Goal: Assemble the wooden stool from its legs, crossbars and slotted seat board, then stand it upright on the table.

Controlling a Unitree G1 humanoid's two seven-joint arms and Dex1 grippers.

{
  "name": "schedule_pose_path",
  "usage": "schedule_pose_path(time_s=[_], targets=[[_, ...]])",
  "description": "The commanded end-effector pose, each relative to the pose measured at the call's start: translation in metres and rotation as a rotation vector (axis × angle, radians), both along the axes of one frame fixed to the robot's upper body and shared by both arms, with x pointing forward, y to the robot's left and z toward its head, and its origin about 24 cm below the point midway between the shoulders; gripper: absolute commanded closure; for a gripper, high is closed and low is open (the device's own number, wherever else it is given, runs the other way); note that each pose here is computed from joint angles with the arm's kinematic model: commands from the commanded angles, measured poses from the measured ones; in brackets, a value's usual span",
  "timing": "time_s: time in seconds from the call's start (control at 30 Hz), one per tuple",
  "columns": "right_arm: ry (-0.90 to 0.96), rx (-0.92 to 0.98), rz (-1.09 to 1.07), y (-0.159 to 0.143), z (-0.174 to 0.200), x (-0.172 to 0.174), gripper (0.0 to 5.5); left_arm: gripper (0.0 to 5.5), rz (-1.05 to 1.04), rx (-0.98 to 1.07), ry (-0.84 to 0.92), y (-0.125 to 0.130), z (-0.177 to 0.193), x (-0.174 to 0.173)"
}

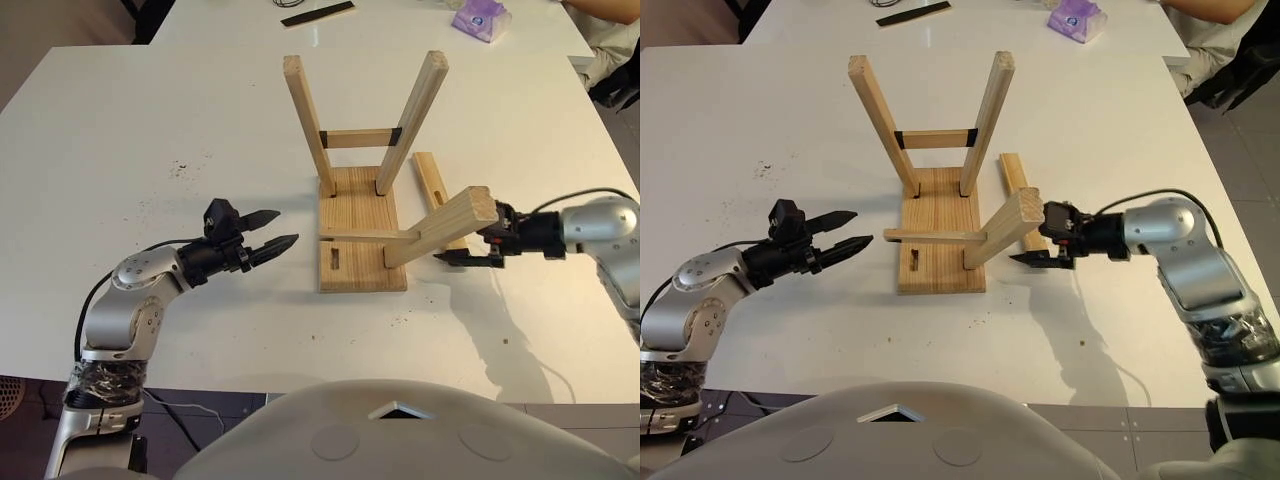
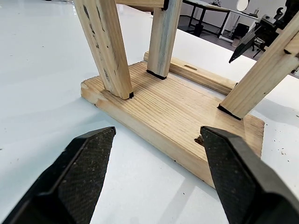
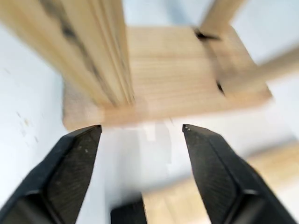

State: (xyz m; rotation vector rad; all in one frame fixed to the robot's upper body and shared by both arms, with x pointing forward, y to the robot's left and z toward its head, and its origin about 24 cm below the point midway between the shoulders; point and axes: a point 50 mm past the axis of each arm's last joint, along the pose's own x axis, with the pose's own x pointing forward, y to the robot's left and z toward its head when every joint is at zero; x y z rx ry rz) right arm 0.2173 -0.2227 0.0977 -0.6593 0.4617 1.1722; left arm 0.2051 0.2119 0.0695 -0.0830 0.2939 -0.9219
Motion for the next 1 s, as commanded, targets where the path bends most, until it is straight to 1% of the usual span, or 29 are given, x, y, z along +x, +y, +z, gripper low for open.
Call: schedule_pose_path(time_s=[0.03, 0.1, 0.17, 0.23, 0.33, 0.57, 0.8, 1.0], targets=[[-0.067, 0.052, -0.247, 0.008, -0.013, -0.03, 1.54, 2.13, 0.044, 0.023, -0.007, 0.003, 0.001, -0.004], [-0.089, 0.144, -0.439, 0.013, -0.021, -0.036, 1.54, 2.13, 0.065, 0.027, -0.003, 0.004, 0.0, -0.005], [-0.111, 0.187, -0.634, 0.011, -0.031, -0.035, 1.54, 2.13, 0.102, 0.027, -0.008, 0.004, 0.002, -0.001], [-0.121, 0.213, -0.757, 0.01, -0.039, -0.031, 1.54, 2.13, 0.113, 0.012, -0.02, 0.002, 0.006, 0.002], [-0.132, 0.241, -0.86, 0.011, -0.046, -0.024, 1.54, 2.13, 0.111, 0.007, -0.029, -0.002, 0.009, 0.005], [-0.021, 0.229, -0.892, 0.021, -0.076, -0.029, 1.54, 2.13, 0.082, -0.002, -0.034, -0.011, 0.011, 0.009], [-0.028, 0.249, -0.904, 0.018, -0.074, -0.026, 1.54, 2.13, 0.088, -0.019, -0.039, -0.017, 0.013, 0.008], [0.001, 0.29, -0.893, 0.024, -0.08, -0.027, 2.38, 2.13, 0.105, -0.016, -0.046, -0.017, 0.015, 0.011]])
